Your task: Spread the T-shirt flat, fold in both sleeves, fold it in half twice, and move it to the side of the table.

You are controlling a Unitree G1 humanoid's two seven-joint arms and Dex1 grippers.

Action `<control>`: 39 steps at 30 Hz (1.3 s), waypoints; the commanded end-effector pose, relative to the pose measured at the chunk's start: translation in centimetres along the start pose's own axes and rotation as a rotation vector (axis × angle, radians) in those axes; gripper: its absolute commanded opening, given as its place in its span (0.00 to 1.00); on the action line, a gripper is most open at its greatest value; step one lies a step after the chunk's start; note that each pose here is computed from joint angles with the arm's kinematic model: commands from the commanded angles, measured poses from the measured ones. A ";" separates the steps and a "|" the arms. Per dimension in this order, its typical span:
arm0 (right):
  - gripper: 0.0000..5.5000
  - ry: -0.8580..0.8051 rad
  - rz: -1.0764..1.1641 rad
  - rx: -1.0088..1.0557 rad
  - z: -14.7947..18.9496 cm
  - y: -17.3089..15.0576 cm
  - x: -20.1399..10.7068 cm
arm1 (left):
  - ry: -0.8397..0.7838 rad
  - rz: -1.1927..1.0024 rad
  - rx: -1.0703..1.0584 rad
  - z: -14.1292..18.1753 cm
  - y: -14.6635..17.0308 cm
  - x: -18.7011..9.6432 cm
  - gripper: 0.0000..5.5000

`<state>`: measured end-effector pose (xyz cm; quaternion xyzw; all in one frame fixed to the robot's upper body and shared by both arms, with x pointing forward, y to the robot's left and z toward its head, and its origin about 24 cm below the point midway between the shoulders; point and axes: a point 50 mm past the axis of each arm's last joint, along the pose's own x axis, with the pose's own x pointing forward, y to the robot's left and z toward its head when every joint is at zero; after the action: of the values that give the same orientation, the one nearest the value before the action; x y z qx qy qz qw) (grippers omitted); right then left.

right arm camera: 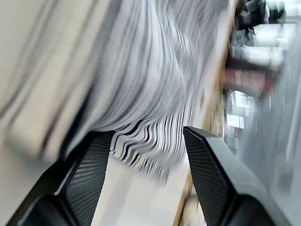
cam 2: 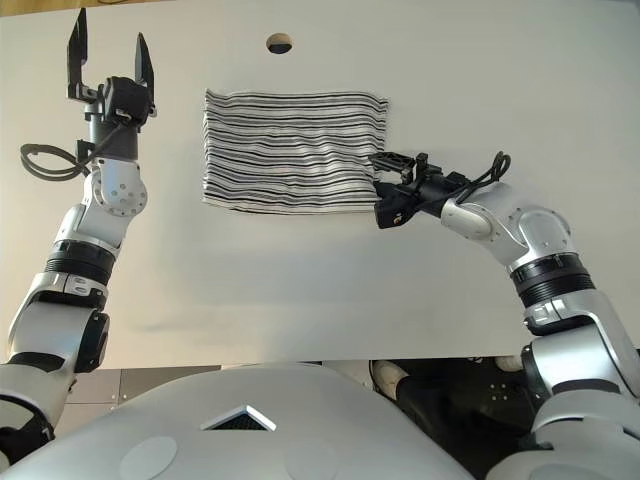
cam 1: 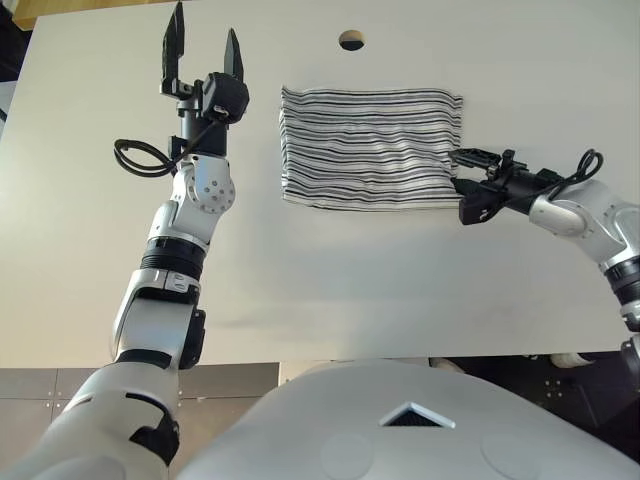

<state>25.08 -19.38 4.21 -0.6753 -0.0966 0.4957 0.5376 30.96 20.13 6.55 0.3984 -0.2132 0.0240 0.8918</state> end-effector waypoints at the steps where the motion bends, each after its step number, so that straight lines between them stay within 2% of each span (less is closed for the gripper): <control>1: 0.51 -0.260 0.153 -0.044 5.9 1.5 -1.1 | 0.048 -0.011 0.021 -0.8 0.6 -1.1 0.59; 5: 0.51 -0.438 0.168 -0.109 10.3 1.1 1.5 | 0.054 0.005 0.024 -0.9 1.4 -1.4 0.59; 8: 0.51 -0.586 0.117 -0.136 14.7 0.7 6.4 | 0.062 0.027 0.017 -1.0 1.8 -1.5 0.59; 10: 0.51 -0.670 0.039 -0.129 17.4 -0.5 8.5 | 0.072 0.040 0.012 -1.2 2.1 -1.6 0.59; 13: 0.51 -0.796 -0.153 0.021 19.2 -3.4 7.3 | 0.084 0.043 0.002 -1.4 2.3 -1.8 0.59; 16: 0.51 -0.777 -0.280 0.134 17.2 -5.4 4.8 | 0.087 0.044 -0.017 -1.4 2.2 -1.9 0.59; 18: 0.51 -0.682 -0.324 0.154 14.5 -6.2 3.7 | 0.082 0.043 -0.031 -1.2 2.0 -1.8 0.59; 22: 0.51 -0.504 -0.364 0.131 10.8 -6.9 3.9 | 0.061 0.054 -0.052 -0.8 2.3 -1.6 0.59; 25: 0.51 -0.387 -0.233 0.113 9.0 -4.4 6.3 | 0.054 0.053 -0.061 -0.6 2.4 -1.6 0.59; 29: 0.51 -0.315 -0.056 0.084 8.1 0.0 8.1 | 0.051 0.043 -0.069 -0.4 2.1 -1.4 0.59; 34: 0.51 -0.234 -0.066 0.143 6.1 1.8 4.6 | 0.077 0.014 -0.054 -1.1 1.9 -1.7 0.59; 39: 0.51 -0.229 -0.101 0.215 6.8 2.1 2.0 | 0.067 -0.025 -0.040 -1.3 1.8 -2.4 0.59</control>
<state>20.69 -13.81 2.38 -0.5382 -0.1687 0.5371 0.6272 29.24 22.26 6.34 0.3698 -0.1845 0.0370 0.9099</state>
